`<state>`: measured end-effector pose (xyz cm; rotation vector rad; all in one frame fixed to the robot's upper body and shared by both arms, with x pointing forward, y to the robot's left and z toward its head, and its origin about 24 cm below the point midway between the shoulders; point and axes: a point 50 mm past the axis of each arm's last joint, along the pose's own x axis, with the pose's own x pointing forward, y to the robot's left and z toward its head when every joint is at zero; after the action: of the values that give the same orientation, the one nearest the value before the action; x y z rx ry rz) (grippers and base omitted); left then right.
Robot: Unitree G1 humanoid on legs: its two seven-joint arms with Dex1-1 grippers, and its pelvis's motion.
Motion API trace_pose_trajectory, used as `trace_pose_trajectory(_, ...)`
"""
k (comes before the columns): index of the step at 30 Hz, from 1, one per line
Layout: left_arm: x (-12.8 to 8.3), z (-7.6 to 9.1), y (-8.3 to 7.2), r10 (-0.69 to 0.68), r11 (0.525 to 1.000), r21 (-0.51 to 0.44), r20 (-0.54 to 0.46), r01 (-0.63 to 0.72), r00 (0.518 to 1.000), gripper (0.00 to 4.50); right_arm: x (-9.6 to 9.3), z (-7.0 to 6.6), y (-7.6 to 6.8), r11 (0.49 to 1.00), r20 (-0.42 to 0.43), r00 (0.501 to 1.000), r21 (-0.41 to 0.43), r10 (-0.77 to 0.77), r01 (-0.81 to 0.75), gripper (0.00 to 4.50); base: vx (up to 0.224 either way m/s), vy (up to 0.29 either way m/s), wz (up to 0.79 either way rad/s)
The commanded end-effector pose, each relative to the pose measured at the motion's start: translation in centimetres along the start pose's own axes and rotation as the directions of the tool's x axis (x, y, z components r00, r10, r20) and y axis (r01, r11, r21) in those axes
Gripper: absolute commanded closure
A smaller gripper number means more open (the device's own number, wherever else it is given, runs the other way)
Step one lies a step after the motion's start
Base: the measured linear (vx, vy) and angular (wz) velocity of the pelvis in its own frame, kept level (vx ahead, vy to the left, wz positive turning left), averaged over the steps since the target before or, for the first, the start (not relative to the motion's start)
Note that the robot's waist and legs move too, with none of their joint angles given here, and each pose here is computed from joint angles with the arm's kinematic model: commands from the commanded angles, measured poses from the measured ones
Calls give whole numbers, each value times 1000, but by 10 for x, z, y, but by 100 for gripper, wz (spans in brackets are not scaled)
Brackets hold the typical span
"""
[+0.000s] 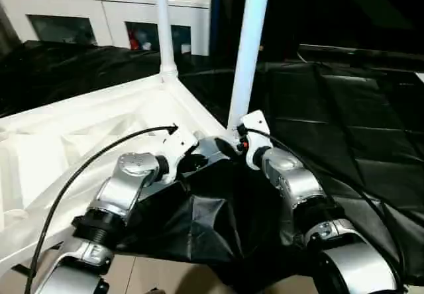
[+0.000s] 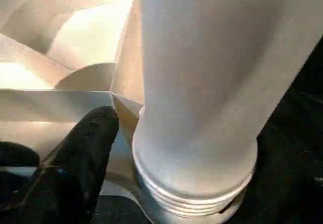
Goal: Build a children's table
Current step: Rotate leg to tighten
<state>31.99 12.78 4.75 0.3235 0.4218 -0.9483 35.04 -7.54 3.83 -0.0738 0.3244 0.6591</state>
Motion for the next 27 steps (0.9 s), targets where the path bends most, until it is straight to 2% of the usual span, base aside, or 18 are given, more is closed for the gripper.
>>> trace_pose_trajectory(1, 6, 12, -17, -134, 990, 57, 68, 131, 989, 450, 5, 3, 23, 982, 4, 983, -51, 184, -183, 49, 0, 0, 0)
trace_pose_trajectory(4, -6, 7, -17, -202, 977, 79, 63, 197, 977, 450, -7, 7, 15, 954, 9, 960, -114, 279, -277, 49, 0, 0, 0)
trace_pose_trajectory(10, -18, 6, -18, -290, 954, 98, 71, 283, 954, 450, -28, 3, 4, 884, -55, 904, -190, 424, -426, 49, 0, 0, 0)
trace_pose_trajectory(12, -27, 2, -17, -334, 939, 110, 49, 327, 941, 450, -42, 0, -2, 825, -117, 855, -225, 505, -518, 49, 0, 0, 0)
trace_pose_trajectory(15, -34, -2, -13, -362, 927, 115, 26, 357, 932, 450, -53, -1, -3, 764, -168, 797, -228, 580, -604, 49, 0, 0, 0)
trace_pose_trajectory(19, -40, -4, -11, -390, 916, 110, 9, 386, 921, 450, -61, -2, -2, 721, -201, 753, -218, 627, -658, 49, 0, 0, 0)
trace_pose_trajectory(22, -43, -5, -11, -412, 906, 107, -2, 410, 911, 450, -64, -2, -1, 705, -213, 735, -210, 643, -678, 49, 0, 0, 0)
trace_pose_trajectory(24, -44, -5, -12, -429, 898, 106, -4, 427, 903, 450, -65, -3, -1, 702, -213, 732, -208, 647, -681, 80, 0, 0, 0)
trace_pose_trajectory(27, -45, -5, -12, -439, 893, 105, -5, 437, 898, 450, -66, -3, 1, 694, -214, 723, -203, 657, -691, 90, 0, 0, 0)
